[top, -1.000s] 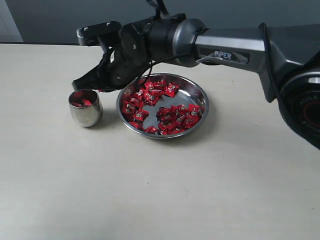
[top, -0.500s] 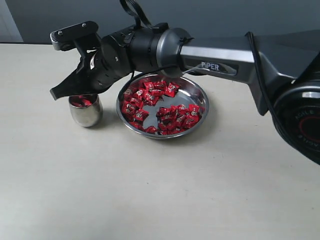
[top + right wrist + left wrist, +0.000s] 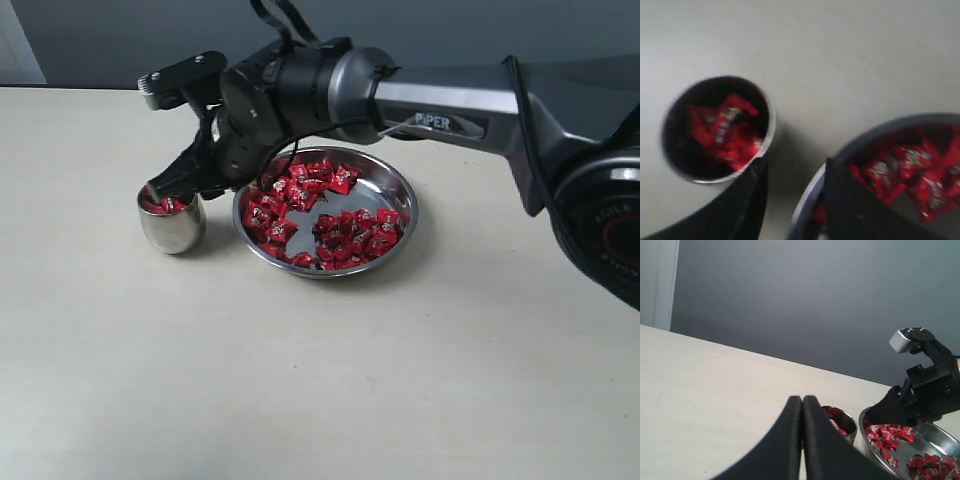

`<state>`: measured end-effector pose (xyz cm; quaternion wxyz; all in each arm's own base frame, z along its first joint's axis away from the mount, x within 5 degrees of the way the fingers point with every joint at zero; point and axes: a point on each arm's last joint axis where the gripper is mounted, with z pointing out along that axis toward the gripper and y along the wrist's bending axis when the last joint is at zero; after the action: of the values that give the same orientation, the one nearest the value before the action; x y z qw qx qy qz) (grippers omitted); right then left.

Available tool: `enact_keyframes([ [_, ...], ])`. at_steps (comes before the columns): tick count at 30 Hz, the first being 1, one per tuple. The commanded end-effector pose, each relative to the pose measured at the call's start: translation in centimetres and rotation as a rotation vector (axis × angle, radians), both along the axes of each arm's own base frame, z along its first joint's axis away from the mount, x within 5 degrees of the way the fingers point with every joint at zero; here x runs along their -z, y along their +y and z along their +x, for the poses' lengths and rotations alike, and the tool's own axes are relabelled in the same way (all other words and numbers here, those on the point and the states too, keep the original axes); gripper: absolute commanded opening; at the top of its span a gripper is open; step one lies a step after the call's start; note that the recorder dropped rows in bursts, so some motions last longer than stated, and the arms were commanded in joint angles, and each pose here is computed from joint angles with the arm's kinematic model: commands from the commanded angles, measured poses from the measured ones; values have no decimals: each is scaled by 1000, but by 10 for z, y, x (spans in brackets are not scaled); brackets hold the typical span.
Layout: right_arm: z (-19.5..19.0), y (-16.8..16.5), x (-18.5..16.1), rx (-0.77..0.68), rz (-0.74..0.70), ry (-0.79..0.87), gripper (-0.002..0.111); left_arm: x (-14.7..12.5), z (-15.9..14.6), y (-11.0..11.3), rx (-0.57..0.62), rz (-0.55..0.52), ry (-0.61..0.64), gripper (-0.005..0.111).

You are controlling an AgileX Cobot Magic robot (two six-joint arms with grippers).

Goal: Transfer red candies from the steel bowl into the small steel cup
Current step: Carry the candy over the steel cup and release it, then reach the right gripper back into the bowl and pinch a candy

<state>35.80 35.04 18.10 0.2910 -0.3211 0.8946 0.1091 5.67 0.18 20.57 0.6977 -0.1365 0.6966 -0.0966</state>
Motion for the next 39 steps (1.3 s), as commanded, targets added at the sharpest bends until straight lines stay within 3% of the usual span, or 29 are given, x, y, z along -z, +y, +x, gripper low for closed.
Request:
enact_keyframes([
  [1,26,-39,-1,123,-49,42,38,1,0,0,-2,-10,-6,0],
  [8,46,-65,17,176,-96,79,42,1,0,0,-2,-10,-6,0],
  [12,47,-64,33,170,-118,102,48,1,0,0,-2,-10,-6,0],
  [21,50,-61,64,165,-128,116,47,1,0,0,-2,-10,-6,0],
  [32,53,-59,78,163,-120,107,47,1,0,0,-2,-10,-6,0],
  [35,52,-60,85,166,-130,121,33,1,0,0,-2,-10,-6,0],
  [38,51,-61,86,169,-142,138,2,1,0,0,-2,-10,-6,0],
  [39,50,-61,85,170,-146,142,-1,1,0,0,-2,-10,-6,0],
])
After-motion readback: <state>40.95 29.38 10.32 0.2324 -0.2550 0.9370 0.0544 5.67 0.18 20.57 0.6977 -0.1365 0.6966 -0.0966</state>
